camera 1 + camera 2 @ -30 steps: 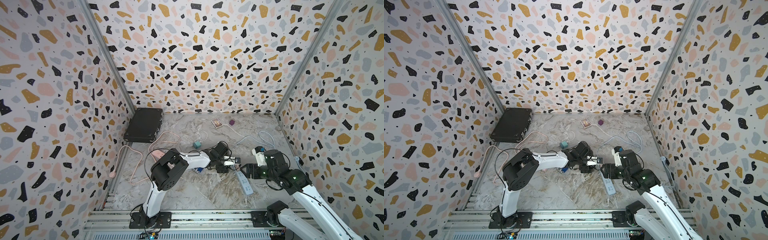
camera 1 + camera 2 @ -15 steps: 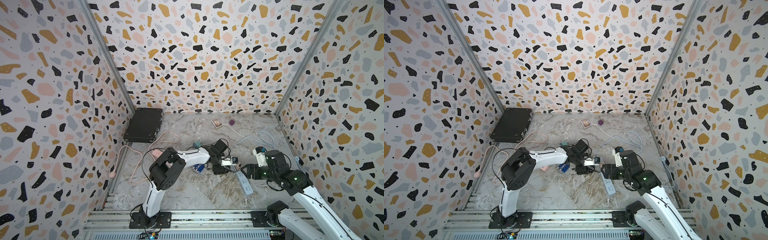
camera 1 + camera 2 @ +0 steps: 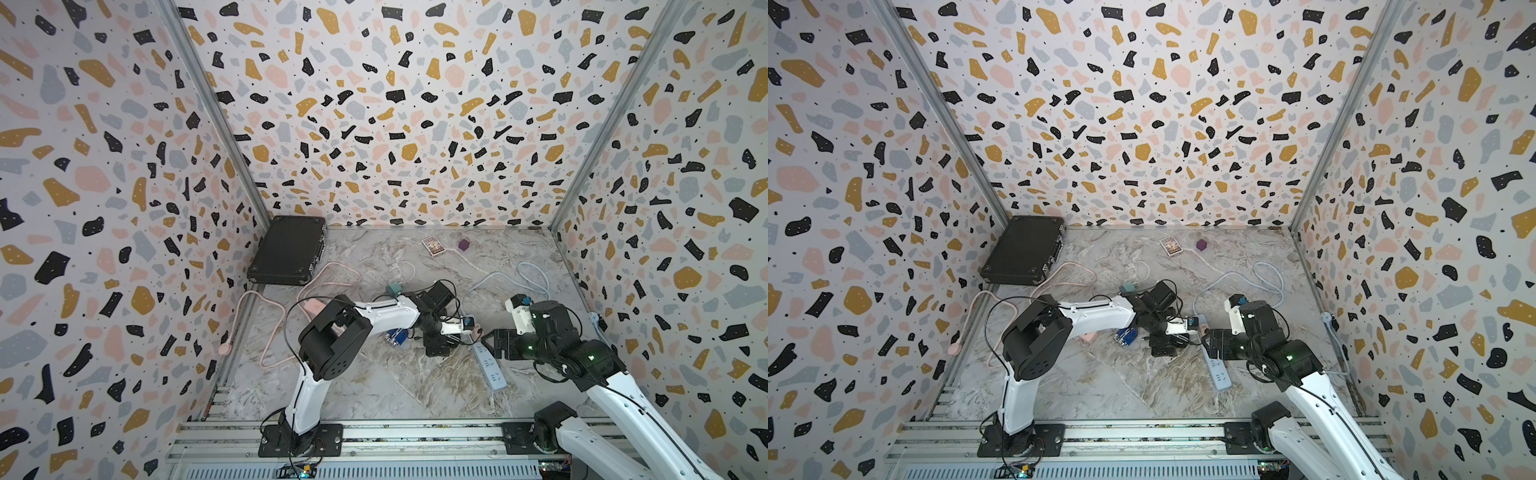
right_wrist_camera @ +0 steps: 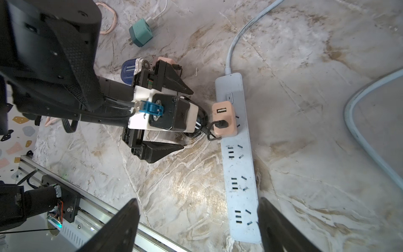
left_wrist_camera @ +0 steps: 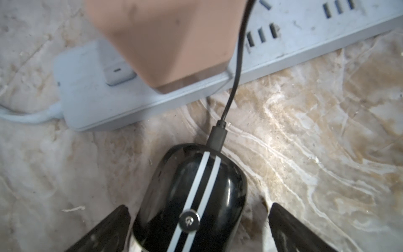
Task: Unplug the electric shaver
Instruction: Pick up the electric shaver from the center of the board.
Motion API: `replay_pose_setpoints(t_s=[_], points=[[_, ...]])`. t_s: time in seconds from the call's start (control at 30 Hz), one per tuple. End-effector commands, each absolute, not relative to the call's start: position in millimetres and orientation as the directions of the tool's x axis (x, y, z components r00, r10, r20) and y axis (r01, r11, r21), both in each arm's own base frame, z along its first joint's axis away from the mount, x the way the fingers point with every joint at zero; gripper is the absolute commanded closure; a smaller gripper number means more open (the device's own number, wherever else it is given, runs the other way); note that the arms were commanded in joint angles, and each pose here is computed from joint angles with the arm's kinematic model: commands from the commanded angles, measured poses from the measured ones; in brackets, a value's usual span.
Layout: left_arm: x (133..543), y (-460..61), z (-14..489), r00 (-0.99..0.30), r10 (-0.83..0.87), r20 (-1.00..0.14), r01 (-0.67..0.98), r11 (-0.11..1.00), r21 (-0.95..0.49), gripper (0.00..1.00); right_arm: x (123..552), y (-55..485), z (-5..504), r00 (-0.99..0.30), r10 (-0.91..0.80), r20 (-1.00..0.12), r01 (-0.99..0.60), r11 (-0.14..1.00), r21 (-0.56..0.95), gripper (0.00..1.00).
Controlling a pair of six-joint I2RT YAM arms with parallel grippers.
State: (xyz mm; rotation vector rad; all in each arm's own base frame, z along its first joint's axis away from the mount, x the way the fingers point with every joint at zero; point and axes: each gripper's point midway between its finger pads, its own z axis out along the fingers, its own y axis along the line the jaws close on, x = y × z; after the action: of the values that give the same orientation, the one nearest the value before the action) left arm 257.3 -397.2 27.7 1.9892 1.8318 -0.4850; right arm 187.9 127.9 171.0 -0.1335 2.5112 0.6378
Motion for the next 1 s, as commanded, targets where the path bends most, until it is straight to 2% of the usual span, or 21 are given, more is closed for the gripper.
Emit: replay_pose_setpoints(t_s=[0.0,0.3,0.47,0.97], points=[[263.5,-409.1,33.4,0.080,0.849,-0.522,0.997,-0.065,0.047,0.00,185.0,127.0,178.9,-0.843,0.035,-0.537,-0.230,0.878,0.419,0.14],[256.0,-407.4,22.8,0.081,0.862,-0.500,0.995,-0.098,-0.008,0.01,185.1,127.6,178.8,-0.843,0.028,-0.537,-0.236,0.878,0.416,0.13],[250.1,-406.7,20.1,0.060,0.875,-0.480,0.992,-0.104,-0.065,0.17,184.1,127.0,178.7,-0.844,0.030,-0.535,-0.234,0.878,0.418,0.13],[235.5,-400.0,25.9,0.035,0.871,-0.490,0.990,-0.097,-0.101,0.41,183.1,124.8,185.2,-0.833,0.047,-0.551,-0.230,0.877,0.423,0.13]])
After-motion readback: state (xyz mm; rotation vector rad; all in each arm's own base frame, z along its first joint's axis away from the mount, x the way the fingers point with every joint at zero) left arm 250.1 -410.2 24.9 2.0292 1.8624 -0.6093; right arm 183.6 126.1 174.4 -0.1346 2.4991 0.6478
